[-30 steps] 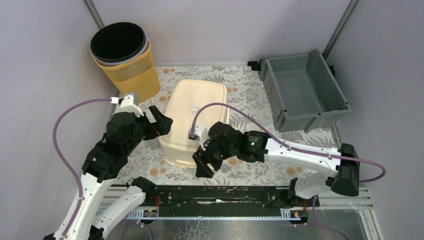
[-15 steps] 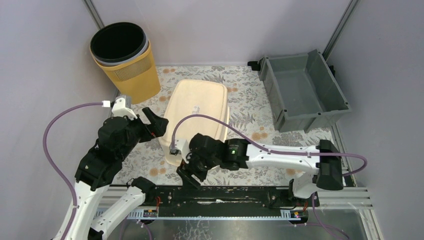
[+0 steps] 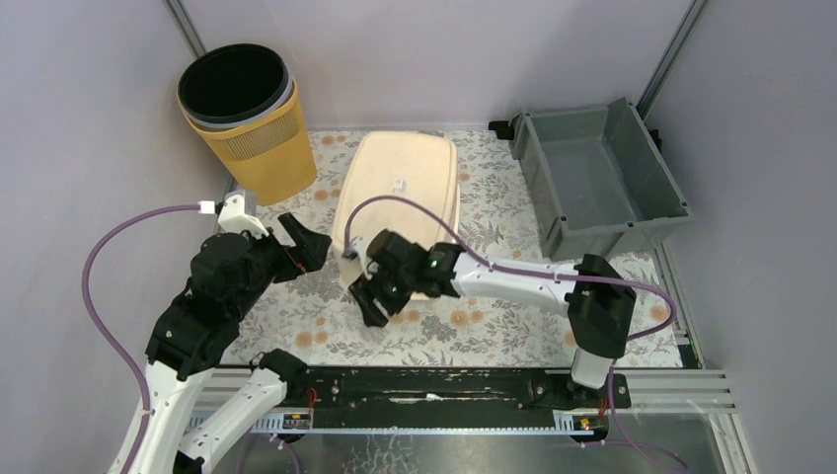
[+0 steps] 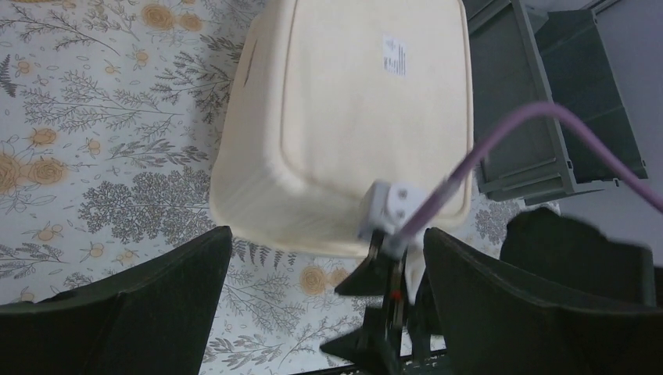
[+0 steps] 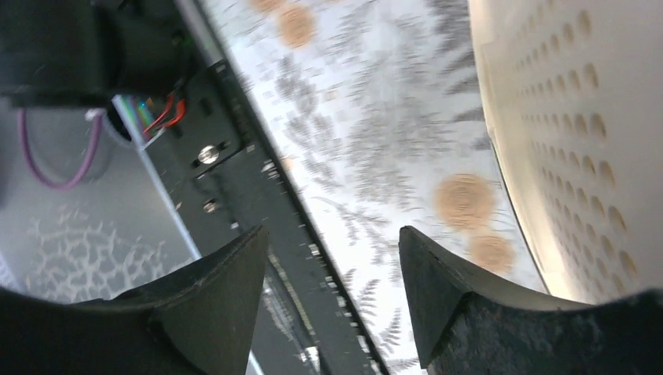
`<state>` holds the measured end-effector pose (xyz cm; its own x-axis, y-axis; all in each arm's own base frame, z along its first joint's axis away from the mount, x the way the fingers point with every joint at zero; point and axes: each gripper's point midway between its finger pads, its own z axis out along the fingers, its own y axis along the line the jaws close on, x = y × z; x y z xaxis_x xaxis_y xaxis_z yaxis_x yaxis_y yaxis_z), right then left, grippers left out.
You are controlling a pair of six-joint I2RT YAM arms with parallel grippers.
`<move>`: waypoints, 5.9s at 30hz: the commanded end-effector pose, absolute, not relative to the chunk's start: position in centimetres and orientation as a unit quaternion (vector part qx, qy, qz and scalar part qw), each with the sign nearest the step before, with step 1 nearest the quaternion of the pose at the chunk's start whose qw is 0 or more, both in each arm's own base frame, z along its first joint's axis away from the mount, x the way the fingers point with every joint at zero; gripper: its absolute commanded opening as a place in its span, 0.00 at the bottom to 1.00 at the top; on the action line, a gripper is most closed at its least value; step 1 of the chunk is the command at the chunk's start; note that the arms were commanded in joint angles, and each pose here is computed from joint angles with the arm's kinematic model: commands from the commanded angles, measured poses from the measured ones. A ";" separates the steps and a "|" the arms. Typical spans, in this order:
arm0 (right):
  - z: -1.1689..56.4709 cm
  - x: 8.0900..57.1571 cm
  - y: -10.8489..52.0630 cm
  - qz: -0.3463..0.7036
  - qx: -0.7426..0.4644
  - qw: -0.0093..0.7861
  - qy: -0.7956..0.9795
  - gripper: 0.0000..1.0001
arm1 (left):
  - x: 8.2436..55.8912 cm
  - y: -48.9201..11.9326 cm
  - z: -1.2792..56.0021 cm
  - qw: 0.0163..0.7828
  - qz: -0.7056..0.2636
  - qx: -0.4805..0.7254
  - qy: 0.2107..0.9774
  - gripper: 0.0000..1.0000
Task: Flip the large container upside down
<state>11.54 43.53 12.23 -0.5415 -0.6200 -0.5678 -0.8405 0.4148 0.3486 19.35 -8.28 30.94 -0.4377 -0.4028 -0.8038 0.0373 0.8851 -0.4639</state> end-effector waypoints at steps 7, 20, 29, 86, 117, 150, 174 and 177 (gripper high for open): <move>15.4 19.7 37.4 0.263 -0.343 0.245 0.868 0.70 | 20.0 -9.2 30.4 0.516 -0.232 -0.110 0.818 1.00; 13.8 26.8 28.2 0.194 -0.216 0.272 0.918 0.73 | 22.2 -11.9 27.1 0.478 -0.254 -0.092 0.836 1.00; 13.6 33.6 23.4 0.177 -0.098 0.282 0.938 0.74 | 24.0 -12.7 26.1 0.475 -0.246 -0.087 0.841 1.00; 17.4 46.2 20.4 0.229 0.005 0.371 0.900 0.74 | 52.3 -11.2 15.8 0.450 -0.088 -0.197 0.867 1.00; 24.2 42.5 12.8 0.046 -0.019 0.376 0.925 0.75 | 48.0 -11.8 26.3 0.484 -0.205 -0.166 0.834 1.00; 15.0 41.1 4.4 -0.060 0.026 0.227 0.972 0.63 | 29.7 -13.2 29.9 0.463 -0.317 -0.076 0.824 1.00; 10.3 39.5 6.7 0.005 0.000 0.143 0.990 0.26 | 28.0 -12.2 30.0 0.469 -0.300 -0.081 0.827 1.00; 10.5 39.6 6.8 0.007 0.004 0.148 0.989 0.16 | 28.1 -12.3 29.9 0.467 -0.301 -0.082 0.827 1.00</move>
<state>40.37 5.46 10.36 -0.9474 -0.0103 -0.3199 0.0048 0.9989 -0.0466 28.17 -12.12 30.05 -0.5493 -0.4288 -0.7172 0.1308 0.8036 -0.5806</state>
